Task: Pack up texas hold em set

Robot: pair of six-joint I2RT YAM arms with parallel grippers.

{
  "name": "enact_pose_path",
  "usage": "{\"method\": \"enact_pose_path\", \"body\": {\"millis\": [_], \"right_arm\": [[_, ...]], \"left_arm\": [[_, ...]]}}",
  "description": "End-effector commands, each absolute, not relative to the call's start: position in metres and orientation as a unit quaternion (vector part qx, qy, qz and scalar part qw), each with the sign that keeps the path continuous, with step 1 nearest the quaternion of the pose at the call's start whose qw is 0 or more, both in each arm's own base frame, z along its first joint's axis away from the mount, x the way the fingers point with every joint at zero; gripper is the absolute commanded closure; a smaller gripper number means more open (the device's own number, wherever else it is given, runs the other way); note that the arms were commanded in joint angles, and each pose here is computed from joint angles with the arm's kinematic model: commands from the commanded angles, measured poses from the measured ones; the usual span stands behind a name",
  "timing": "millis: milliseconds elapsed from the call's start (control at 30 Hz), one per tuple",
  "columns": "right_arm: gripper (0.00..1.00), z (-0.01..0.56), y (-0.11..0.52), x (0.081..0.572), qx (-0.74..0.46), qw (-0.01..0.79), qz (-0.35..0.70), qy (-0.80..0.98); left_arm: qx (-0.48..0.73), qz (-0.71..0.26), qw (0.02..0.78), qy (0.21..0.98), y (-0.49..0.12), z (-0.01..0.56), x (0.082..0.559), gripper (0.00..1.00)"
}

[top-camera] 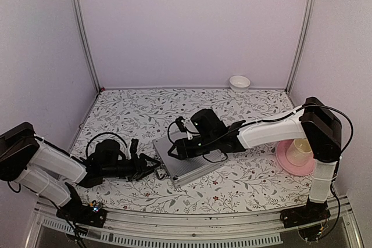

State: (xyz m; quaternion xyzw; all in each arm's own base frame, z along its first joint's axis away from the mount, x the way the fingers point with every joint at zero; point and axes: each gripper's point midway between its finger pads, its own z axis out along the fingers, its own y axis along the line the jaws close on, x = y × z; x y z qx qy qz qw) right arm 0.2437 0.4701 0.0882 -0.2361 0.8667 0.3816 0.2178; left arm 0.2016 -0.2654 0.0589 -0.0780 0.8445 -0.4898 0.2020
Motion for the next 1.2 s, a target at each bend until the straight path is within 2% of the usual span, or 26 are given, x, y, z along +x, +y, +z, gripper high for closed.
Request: {"method": "enact_pose_path", "body": {"millis": [0, 433, 1167], "right_arm": [[0.48, 0.022, 0.44, 0.228, -0.222, 0.154, 0.305, 0.913], [0.48, 0.022, 0.44, 0.229, -0.22, 0.155, 0.305, 0.913], [0.48, 0.021, 0.439, 0.23, -0.219, 0.156, 0.301, 0.915]], "left_arm": [[-0.07, -0.49, 0.206, 0.844, -0.273, 0.063, 0.207, 0.44], [-0.088, -0.451, 0.201, 0.865, -0.264, 0.049, 0.21, 0.47], [-0.074, -0.448, 0.201, 0.868, -0.27, 0.047, 0.213, 0.48]]}}
